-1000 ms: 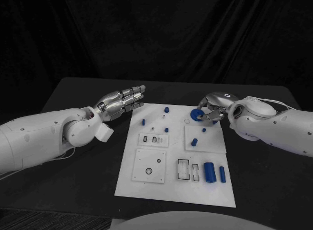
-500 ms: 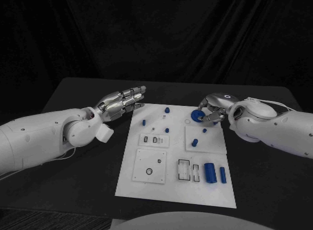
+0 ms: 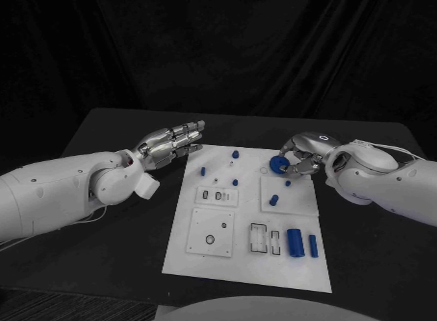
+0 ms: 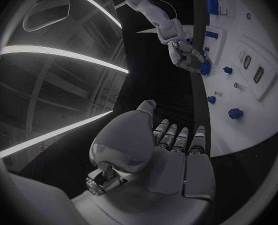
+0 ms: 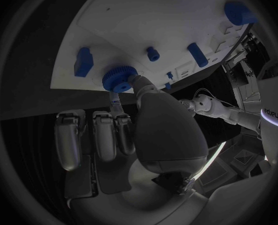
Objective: Assemble the parts on the task board
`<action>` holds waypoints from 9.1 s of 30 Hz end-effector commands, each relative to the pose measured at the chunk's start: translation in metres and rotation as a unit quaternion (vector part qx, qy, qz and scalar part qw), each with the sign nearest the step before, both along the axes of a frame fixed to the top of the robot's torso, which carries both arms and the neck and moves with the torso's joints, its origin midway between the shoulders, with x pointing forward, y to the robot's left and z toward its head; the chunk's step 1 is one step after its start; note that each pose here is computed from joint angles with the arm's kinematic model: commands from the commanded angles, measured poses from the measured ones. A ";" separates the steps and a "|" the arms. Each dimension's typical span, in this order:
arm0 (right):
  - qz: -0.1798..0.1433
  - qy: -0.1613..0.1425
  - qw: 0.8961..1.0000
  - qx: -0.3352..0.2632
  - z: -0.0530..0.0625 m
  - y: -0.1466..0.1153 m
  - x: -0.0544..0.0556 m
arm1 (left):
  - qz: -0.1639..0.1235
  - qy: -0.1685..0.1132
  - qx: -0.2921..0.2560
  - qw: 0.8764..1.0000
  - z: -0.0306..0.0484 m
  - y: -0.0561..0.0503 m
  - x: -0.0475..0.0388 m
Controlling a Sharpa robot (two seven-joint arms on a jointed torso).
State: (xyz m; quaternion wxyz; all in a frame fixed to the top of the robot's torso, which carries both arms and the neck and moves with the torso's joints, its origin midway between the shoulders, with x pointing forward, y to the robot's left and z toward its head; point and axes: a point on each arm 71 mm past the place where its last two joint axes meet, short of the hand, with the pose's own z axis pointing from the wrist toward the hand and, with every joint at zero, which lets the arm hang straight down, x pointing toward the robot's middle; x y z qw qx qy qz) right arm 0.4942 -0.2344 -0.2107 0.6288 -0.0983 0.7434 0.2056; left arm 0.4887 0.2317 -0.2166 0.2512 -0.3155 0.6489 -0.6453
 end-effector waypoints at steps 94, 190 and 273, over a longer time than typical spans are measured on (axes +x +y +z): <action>0.093 0.014 0.995 -0.016 -0.003 0.114 0.023 | -0.007 -0.004 -0.005 1.000 -0.0005 -0.009 0.0033; -0.064 0.015 0.998 -0.011 -0.027 -0.071 -0.026 | 0.011 0.001 -0.008 1.000 -0.0106 0.007 -0.0064; 0.035 -0.043 0.994 0.095 0.011 0.013 -0.065 | 0.016 0.000 -0.011 1.000 -0.0154 0.008 -0.0098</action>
